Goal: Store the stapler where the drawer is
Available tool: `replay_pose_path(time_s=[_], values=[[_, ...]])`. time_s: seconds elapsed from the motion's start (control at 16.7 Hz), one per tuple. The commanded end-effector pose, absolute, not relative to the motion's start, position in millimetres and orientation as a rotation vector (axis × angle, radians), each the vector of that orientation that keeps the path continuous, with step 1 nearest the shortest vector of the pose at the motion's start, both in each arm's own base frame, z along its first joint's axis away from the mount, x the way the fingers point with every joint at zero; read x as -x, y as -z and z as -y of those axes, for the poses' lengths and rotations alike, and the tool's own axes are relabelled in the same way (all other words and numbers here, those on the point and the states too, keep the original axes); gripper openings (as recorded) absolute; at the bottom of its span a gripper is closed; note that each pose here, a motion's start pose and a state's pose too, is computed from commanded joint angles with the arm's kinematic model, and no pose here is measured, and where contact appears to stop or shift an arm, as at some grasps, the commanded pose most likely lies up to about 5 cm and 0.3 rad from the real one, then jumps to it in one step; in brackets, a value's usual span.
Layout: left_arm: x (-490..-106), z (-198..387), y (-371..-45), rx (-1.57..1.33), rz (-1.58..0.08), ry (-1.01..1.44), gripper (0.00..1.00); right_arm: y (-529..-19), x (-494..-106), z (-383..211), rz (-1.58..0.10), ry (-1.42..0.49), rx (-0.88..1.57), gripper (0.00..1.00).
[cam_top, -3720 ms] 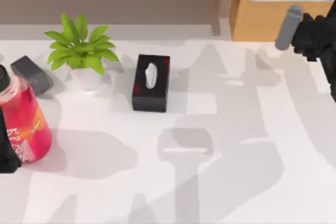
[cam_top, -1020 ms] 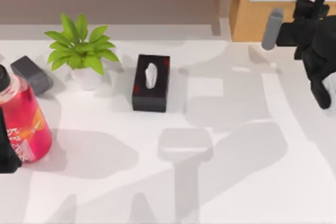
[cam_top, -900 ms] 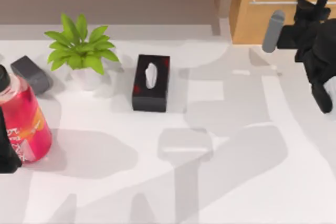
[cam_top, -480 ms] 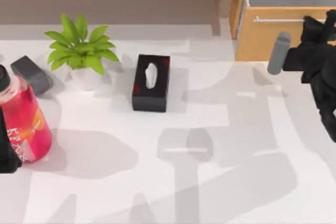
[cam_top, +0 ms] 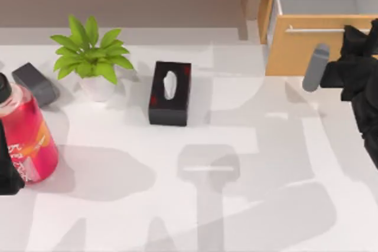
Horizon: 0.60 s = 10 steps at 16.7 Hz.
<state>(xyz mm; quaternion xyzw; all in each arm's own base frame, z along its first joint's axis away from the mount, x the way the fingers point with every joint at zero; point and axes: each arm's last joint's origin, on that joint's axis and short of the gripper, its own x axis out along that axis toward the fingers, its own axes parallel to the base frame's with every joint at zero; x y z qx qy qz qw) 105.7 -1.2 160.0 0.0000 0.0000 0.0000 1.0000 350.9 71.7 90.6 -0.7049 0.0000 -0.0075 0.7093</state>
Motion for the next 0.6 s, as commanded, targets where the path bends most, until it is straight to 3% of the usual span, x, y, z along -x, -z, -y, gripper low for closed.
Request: replay_pose_path(time_s=[0.3,0.6], values=[[-106,1,-160,0.0,0.0,0.0,1.0,-86,-307,-70,-0.02,-0.003,1.571,0.0],[-106,1,-160,0.0,0.0,0.0,1.0,-87,-305,-69,-0.015,0.005,1.569,0.0]])
